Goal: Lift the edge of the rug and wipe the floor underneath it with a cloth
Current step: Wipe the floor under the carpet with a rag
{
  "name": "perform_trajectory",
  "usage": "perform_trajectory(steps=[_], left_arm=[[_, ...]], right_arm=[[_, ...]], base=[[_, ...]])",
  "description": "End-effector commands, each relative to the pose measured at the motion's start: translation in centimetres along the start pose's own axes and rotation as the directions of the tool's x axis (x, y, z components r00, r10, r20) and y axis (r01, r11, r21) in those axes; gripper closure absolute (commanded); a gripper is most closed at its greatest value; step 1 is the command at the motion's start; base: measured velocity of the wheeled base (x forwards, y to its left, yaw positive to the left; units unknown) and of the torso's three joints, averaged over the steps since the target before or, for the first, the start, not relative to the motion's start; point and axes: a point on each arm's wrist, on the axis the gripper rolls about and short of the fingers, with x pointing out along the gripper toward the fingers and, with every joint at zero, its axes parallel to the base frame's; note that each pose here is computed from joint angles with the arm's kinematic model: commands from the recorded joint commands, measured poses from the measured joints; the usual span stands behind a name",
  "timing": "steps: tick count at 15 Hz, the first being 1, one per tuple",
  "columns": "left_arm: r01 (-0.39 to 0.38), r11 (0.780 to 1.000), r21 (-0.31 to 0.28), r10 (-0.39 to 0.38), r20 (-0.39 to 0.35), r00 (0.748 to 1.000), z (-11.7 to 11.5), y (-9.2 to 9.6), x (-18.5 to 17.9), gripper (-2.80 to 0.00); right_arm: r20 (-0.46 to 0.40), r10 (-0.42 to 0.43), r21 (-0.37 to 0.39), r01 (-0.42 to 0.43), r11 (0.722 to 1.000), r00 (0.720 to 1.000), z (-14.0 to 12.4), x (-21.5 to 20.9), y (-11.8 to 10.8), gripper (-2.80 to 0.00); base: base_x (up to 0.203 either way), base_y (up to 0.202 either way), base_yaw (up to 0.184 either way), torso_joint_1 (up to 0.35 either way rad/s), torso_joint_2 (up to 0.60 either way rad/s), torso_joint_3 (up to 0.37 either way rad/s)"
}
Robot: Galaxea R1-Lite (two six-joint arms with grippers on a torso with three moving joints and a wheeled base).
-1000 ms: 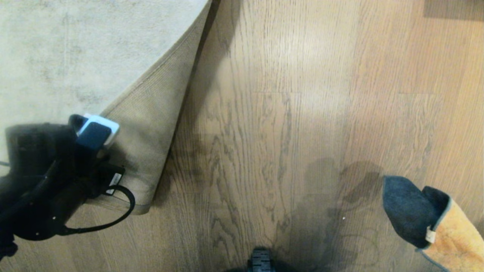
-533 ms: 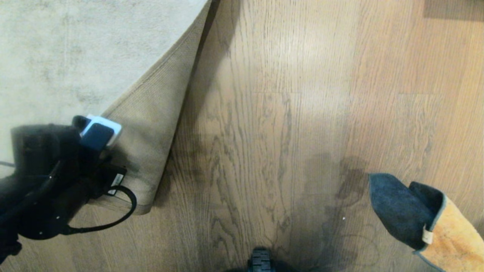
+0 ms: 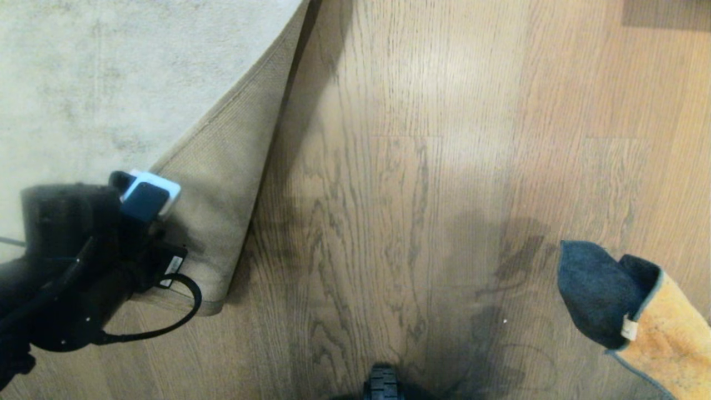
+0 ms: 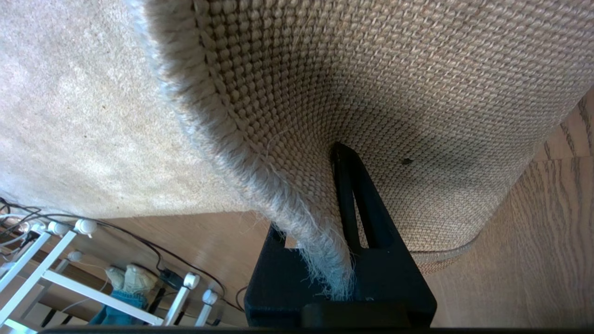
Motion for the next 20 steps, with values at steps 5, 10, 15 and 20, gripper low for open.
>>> perform_trajectory(steps=[5,10,15,20], left_arm=[[-0.001,1.000,0.007,0.001,-0.005,1.000,0.0,-0.2,0.2,0.00],[0.000,1.000,0.009,0.000,-0.004,1.000,0.0,-0.2,0.2,0.00],[0.001,1.000,0.011,-0.001,-0.002,1.000,0.1,-0.3,0.1,0.00],[0.004,1.000,0.013,-0.004,0.001,1.000,0.1,-0.4,0.0,0.00]], right_arm=[[-0.064,0.122,0.026,-0.121,0.992,0.990,3.0,1.8,-0.6,0.00],[-0.064,0.272,0.052,-0.269,0.962,0.960,5.5,3.7,-1.1,0.00],[-0.065,0.454,0.093,-0.447,0.889,0.889,7.2,5.7,-1.4,0.00],[-0.072,0.580,0.139,-0.568,0.811,0.811,8.2,7.9,-1.8,0.00]], base=[[0.000,0.000,0.000,0.000,0.00,0.000],[0.000,0.000,0.000,0.000,0.00,0.000],[0.000,0.000,0.000,0.000,0.00,0.000],[0.000,0.000,0.000,0.000,0.00,0.000]])
